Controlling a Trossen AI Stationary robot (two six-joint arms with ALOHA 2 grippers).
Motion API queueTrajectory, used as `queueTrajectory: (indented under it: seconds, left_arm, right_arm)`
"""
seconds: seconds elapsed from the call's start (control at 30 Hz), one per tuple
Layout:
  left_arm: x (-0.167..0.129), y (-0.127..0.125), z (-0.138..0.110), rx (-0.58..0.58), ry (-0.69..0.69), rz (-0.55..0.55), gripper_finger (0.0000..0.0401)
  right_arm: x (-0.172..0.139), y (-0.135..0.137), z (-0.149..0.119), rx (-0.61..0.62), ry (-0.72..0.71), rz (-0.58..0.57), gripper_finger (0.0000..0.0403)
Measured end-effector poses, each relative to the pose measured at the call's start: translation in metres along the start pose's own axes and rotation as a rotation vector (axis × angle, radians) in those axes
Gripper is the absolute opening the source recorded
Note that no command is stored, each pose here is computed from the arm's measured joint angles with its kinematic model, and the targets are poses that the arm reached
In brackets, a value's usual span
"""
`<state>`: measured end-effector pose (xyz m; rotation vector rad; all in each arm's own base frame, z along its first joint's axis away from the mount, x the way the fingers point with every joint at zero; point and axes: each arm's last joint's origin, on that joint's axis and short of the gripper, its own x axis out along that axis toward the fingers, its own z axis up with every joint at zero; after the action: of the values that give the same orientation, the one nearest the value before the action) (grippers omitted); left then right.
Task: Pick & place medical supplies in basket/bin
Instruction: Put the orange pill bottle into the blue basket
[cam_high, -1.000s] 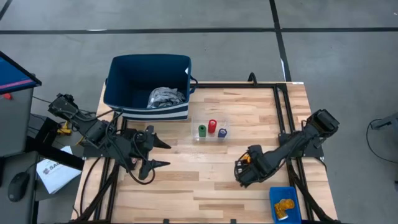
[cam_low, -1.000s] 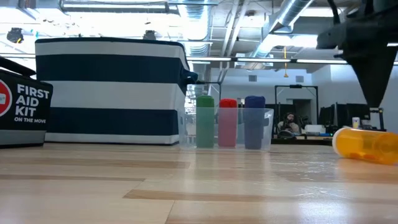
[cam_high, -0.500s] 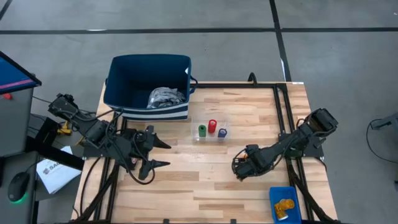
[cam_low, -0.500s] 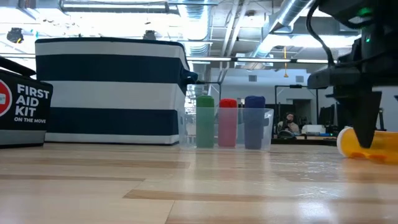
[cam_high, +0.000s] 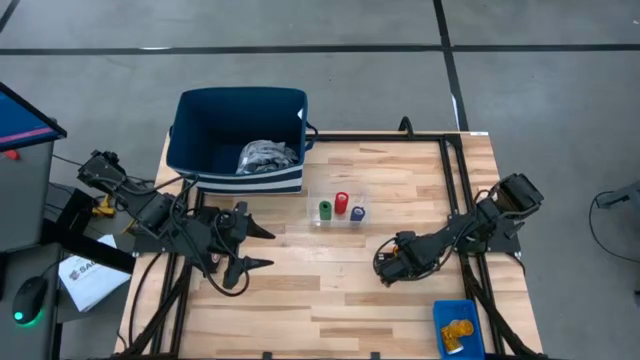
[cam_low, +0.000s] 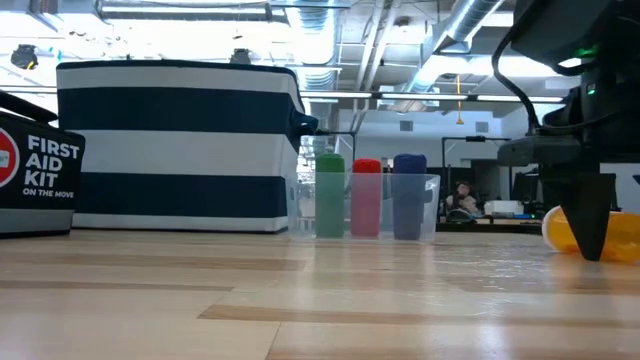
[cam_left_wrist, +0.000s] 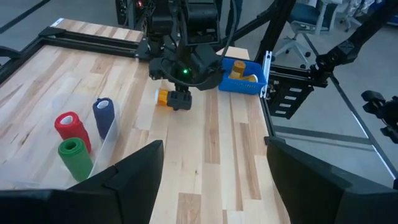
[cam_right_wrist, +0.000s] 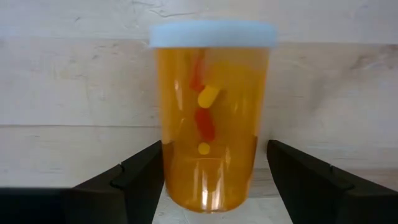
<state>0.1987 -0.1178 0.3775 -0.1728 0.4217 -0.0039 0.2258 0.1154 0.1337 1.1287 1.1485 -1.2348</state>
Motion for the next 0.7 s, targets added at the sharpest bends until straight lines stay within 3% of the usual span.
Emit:
queueTrajectory:
  seconds: [0.3, 0.7]
  left_arm:
    - [0.0, 0.0, 0.0, -0.001, 0.0, 0.0, 0.0277]
    - [0.0, 0.0, 0.0, -0.004, 0.0, 0.0, 0.0277]
  right_arm:
    - [0.0005, 0.0022, 0.0041, 0.015, 0.006, -0.002, 0.0259]
    - [0.0006, 0.003, 0.0042, -0.006, 0.007, 0.003, 0.0169]
